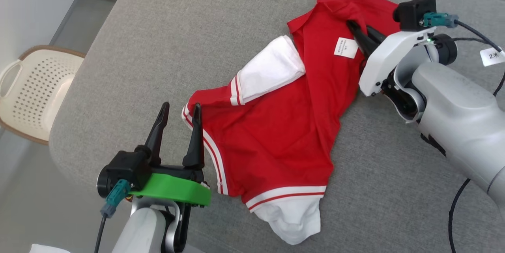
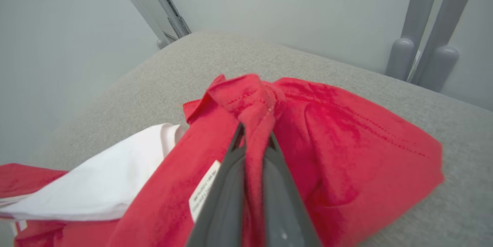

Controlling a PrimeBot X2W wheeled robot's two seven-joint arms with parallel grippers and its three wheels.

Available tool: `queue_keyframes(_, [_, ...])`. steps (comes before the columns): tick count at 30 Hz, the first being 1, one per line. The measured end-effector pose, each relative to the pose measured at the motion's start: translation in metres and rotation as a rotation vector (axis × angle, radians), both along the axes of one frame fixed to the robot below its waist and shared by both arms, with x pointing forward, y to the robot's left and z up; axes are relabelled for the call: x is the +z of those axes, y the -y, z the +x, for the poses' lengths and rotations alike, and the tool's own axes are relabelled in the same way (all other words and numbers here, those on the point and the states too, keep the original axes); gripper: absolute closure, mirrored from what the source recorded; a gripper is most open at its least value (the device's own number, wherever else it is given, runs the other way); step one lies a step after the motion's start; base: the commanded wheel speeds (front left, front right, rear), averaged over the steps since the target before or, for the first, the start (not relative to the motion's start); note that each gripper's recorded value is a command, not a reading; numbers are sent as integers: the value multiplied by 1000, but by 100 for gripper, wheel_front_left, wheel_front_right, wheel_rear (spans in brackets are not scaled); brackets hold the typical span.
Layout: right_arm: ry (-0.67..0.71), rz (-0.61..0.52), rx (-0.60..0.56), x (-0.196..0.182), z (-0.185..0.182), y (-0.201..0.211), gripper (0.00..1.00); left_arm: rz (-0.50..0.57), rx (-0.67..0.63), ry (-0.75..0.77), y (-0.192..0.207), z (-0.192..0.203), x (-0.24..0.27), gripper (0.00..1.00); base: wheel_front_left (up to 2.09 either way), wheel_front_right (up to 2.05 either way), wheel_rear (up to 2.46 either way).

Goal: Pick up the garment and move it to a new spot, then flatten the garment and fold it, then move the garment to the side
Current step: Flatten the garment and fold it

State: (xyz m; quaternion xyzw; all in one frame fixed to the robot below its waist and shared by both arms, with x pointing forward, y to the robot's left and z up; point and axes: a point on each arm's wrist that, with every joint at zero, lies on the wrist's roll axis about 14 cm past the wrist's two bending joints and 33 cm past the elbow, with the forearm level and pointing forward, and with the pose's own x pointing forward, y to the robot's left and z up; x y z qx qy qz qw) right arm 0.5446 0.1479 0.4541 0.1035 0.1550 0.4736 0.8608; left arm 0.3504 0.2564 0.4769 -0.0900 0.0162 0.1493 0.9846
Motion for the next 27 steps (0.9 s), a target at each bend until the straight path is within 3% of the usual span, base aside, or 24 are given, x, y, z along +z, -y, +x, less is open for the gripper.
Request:
queue_keyframes(5, [25, 60, -42, 24, -9, 21, 100, -1, -15, 12, 2, -5, 1, 0, 0, 0, 0])
queue_keyframes(14, [-15, 139, -195, 44, -35, 106, 100, -4, -87, 35, 16, -9, 4, 0, 0, 0, 0])
queue_keyframes(20, [-55, 110, -281, 32, -75, 172, 100, -1, -116, 40, 22, -18, 4, 0, 0, 0, 0])
queue_keyframes(27, [-134, 25, -458, 4, -118, 263, 100, -15, -188, 69, 43, -12, 12, 0, 0, 0, 0])
